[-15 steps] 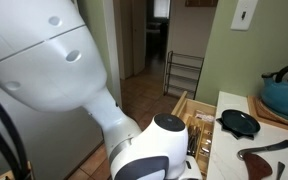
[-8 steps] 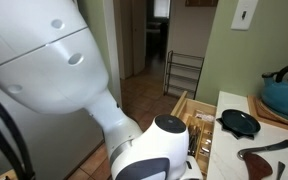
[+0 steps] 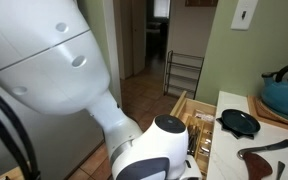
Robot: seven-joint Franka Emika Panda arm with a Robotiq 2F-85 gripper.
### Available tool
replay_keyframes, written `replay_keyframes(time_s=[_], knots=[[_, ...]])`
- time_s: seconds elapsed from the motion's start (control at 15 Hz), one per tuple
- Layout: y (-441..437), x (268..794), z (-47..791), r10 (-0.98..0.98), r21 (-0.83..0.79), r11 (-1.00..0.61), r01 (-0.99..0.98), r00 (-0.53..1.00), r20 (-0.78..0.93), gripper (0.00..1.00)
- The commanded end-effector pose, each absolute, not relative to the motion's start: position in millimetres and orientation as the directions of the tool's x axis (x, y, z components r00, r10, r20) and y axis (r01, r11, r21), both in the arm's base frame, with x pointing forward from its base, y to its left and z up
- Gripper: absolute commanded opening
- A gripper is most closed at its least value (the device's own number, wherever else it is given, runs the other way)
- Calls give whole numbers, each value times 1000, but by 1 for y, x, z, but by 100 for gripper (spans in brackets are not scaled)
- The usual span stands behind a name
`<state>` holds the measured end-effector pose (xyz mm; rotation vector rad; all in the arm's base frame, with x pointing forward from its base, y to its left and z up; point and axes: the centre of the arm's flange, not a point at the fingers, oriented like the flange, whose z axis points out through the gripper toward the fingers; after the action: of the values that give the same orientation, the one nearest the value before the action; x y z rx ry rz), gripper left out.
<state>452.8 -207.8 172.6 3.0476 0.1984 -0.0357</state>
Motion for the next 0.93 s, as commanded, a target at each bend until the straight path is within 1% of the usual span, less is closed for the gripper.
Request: replay_keyframes(time_s=[0.0, 0.07, 0.13, 0.2, 0.27, 0.33, 0.47, 0.8, 0.87], knots=[[-205, 450, 149, 151, 72, -985, 155, 987, -58, 40], [-204, 451, 145, 152, 71, -985, 156, 987, -60, 48], [-205, 451, 146, 151, 71, -985, 155, 987, -58, 21], [-205, 450, 146, 152, 71, -985, 156, 987, -59, 6], [-205, 450, 146, 151, 71, -985, 155, 987, -59, 1], [-206, 451, 147, 154, 73, -985, 158, 986, -57, 0], [-207, 451, 150, 163, 76, -983, 167, 985, -56, 3], [-208, 453, 173, 158, 115, -980, 162, 986, -47, 3], [-207, 453, 177, 160, 123, -979, 165, 986, -44, 7]])
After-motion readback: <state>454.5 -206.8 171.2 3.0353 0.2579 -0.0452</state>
